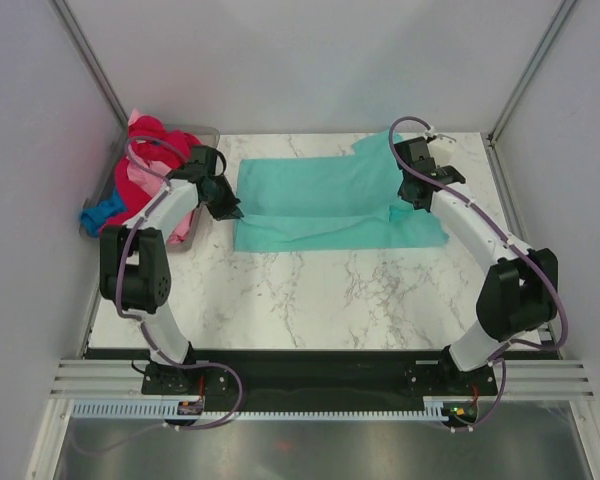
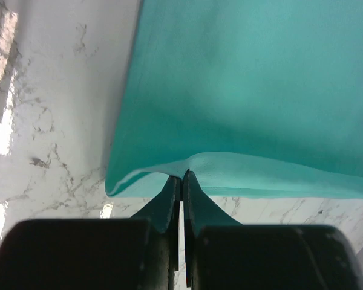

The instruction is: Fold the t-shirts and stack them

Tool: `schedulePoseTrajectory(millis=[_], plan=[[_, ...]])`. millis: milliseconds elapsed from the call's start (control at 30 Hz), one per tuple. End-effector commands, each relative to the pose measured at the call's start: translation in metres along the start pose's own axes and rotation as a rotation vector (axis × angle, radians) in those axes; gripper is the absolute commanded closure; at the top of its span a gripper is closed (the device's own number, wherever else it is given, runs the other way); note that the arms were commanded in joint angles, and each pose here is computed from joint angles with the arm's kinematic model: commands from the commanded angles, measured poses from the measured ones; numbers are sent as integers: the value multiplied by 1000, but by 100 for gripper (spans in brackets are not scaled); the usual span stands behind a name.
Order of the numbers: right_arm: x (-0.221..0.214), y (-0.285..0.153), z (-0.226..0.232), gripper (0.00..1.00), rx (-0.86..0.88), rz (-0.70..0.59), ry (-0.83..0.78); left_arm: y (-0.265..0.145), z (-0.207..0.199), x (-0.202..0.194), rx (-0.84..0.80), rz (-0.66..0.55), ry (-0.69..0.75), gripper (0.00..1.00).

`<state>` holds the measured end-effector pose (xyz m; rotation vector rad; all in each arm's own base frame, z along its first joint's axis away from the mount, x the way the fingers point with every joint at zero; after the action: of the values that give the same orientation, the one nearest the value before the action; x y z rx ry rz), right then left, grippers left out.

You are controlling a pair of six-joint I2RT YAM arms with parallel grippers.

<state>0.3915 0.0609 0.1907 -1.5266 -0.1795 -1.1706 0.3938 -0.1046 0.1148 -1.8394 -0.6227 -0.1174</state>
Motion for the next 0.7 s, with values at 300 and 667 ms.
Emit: schedulePoseTrajectory(millis=[300,667], plan=[[16,75,32,100,-7,43,9,54,8,31,54,125,15,98],[108,102,53,26,55,32,64,-12,-39,118,-25,-21,61,55]])
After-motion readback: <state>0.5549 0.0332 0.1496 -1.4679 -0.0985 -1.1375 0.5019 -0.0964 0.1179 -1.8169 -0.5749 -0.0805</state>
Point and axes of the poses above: each gripper's point midway between its finger pads, its own y axis out along the fingers, its own z axis along the line the jaws close on, x = y × z, the point moved 2 cm from there along -y, back along the fingers, and after that the axes turned 7 degrees about y, right-handed, at the moved point
